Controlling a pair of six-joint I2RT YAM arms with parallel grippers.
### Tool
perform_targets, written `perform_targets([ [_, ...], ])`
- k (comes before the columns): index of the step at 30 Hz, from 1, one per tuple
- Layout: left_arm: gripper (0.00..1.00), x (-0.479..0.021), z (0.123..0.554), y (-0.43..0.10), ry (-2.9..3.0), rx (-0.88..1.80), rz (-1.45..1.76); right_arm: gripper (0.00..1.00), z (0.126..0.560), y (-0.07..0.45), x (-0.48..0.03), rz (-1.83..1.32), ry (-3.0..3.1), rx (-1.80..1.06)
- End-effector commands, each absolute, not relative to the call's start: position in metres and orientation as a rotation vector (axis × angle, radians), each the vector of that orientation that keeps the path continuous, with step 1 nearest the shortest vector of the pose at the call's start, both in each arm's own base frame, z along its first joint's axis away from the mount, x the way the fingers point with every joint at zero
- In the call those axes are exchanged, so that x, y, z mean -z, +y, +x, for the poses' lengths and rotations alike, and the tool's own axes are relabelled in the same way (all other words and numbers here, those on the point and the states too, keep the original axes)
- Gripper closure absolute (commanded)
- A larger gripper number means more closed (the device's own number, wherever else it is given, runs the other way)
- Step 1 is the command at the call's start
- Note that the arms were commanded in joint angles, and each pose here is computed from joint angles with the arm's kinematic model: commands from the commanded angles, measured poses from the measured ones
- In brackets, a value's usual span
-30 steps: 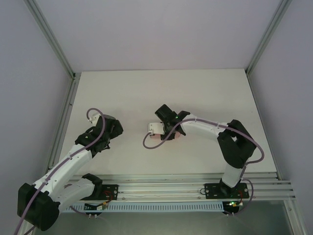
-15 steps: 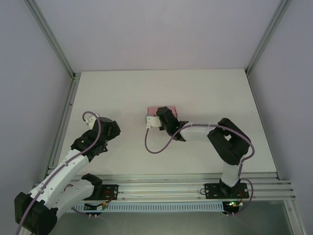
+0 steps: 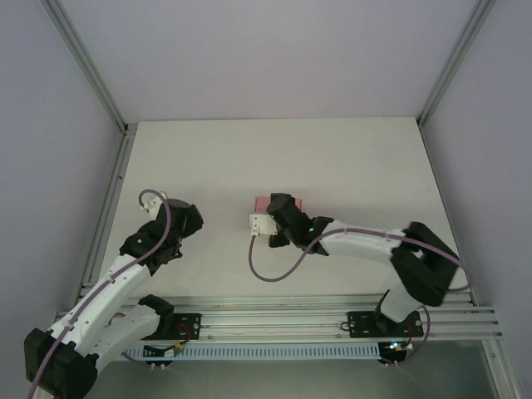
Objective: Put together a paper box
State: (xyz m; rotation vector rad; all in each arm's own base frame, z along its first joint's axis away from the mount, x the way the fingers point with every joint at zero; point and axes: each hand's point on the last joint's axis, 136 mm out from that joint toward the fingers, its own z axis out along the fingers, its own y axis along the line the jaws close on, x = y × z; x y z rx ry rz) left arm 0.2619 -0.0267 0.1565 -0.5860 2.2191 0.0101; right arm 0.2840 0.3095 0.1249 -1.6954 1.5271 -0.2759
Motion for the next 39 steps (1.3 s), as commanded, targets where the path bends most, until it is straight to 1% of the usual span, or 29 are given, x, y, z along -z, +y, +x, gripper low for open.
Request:
perform_targets([
  [1, 0.0, -0.169, 0.277, -0.018, 2.16, -0.069, -0.566, 0.0, 0.257, 0.303, -0.135, -1.637, 1.636, 0.028],
  [4, 0.0, -0.173, 0.296, -0.007, 2.116, -0.09, -0.591, 0.0, 0.261, 0.291, -0.165, -1.473, 1.684, -0.128],
  [5, 0.0, -0.174, 0.303, -0.004, 2.1, -0.097, -0.593, 0.0, 0.272, 0.283, -0.176, -1.368, 1.71, -0.156],
  [7, 0.0, -0.179, 0.319, 0.009, 2.028, -0.137, -0.599, 0.0, 0.308, 0.25, -0.199, -1.059, 1.79, -0.159],
  [9, 0.0, -0.173, 0.333, 0.025, 1.967, -0.191, -0.597, 0.0, 0.345, 0.199, -0.21, -0.711, 1.895, -0.14],
  [11, 0.0, -0.159, 0.341, 0.042, 1.939, -0.23, -0.623, 0.0, 0.367, 0.15, -0.2, -0.471, 1.982, -0.124],
  [13, 0.0, -0.143, 0.349, 0.053, 1.928, -0.256, -0.617, 0.0, 0.379, 0.108, -0.177, -0.317, 2.013, -0.058],
  [16, 0.0, -0.123, 0.357, 0.059, 1.913, -0.319, -0.561, 0.0, 0.39, 0.07, -0.154, -0.171, 1.965, 0.023],
  [20, 0.0, -0.114, 0.366, 0.052, 1.856, -0.273, -0.501, 0.0, 0.4, 0.03, -0.13, 0.038, 1.941, 0.038],
  [23, 0.0, -0.11, 0.371, 0.049, 1.812, -0.24, -0.48, 0.0, 0.406, 0.017, -0.108, 0.11, 1.937, 0.06],
  [28, 0.0, -0.103, 0.386, 0.026, 1.846, -0.126, -0.33, 0.0, 0.409, 0.012, -0.102, 0.135, 1.971, 0.021],
  [30, 0.0, -0.089, 0.393, 0.011, 1.917, -0.062, -0.246, 0.0, 0.413, 0.008, -0.099, 0.158, 1.995, -0.01],
  [31, 0.0, -0.086, 0.399, 0.01, 1.891, -0.077, -0.223, 0.0, 0.415, 0.007, -0.099, 0.163, 2.005, -0.022],
  [33, 0.0, -0.083, 0.391, 0.014, 1.92, -0.062, -0.263, 0.0, 0.416, 0.008, -0.1, 0.159, 2.003, -0.026],
  [39, 0.0, -0.084, 0.395, 0.013, 1.904, -0.064, -0.246, 0.0, 0.416, 0.007, -0.1, 0.157, 2.003, -0.02],
])
